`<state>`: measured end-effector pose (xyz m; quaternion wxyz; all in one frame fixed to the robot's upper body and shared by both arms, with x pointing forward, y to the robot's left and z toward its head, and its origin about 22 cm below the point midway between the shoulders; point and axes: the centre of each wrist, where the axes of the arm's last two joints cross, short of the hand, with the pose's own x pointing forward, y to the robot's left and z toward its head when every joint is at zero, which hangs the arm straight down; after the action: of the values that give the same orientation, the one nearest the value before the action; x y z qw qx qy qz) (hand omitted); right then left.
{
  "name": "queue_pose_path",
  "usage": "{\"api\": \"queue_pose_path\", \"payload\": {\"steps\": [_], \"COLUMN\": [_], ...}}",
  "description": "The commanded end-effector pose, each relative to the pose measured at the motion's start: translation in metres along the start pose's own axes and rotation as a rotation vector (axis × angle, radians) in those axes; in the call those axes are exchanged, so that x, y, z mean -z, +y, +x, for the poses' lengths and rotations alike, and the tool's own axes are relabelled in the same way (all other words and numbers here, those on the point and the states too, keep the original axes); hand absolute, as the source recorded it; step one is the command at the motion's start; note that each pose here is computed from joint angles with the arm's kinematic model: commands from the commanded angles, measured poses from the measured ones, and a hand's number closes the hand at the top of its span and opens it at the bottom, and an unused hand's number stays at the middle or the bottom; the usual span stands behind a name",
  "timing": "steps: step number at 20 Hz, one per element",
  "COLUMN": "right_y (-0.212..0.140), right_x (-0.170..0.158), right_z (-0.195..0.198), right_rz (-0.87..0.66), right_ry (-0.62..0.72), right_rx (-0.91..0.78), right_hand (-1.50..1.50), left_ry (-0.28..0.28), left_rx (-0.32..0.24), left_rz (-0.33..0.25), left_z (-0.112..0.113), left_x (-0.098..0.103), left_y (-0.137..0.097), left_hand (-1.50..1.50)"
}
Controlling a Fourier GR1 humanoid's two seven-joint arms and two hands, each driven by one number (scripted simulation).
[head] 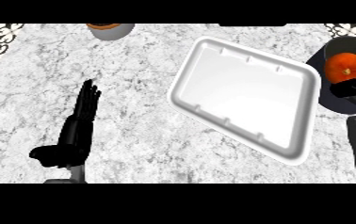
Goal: Pick the squash from the tray and place it in the pot
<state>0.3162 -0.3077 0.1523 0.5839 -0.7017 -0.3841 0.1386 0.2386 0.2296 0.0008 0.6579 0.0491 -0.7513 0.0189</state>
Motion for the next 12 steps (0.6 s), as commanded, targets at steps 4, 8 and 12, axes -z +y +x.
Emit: {"api": "queue_pose_path", "payload": {"steps": [4, 8, 12], "right_y": [0.050, 0.059, 0.082], "right_x": [0.024, 0.035, 0.030], "right_z": [-0.054, -0.092, -0.108], "right_rz": [0.159, 0.208, 0.351], "right_ry": [0.044, 0.110, 0.249], "right_rx": [-0.005, -0.029, -0.090], "right_hand": [1.50, 1.50, 1.50], "left_ry": [0.002, -0.010, 0.007], "left_rx": [-0.001, 0.002, -0.005], "left_rz": [-0.003, -0.014, -0.024], "left_z": [0.001, 0.003, 0.002], "left_x": [0.004, 0.003, 0.005], "left_y": [-0.018, -0.001, -0.013], "left_hand": [0.00, 0.00, 0.00]}}
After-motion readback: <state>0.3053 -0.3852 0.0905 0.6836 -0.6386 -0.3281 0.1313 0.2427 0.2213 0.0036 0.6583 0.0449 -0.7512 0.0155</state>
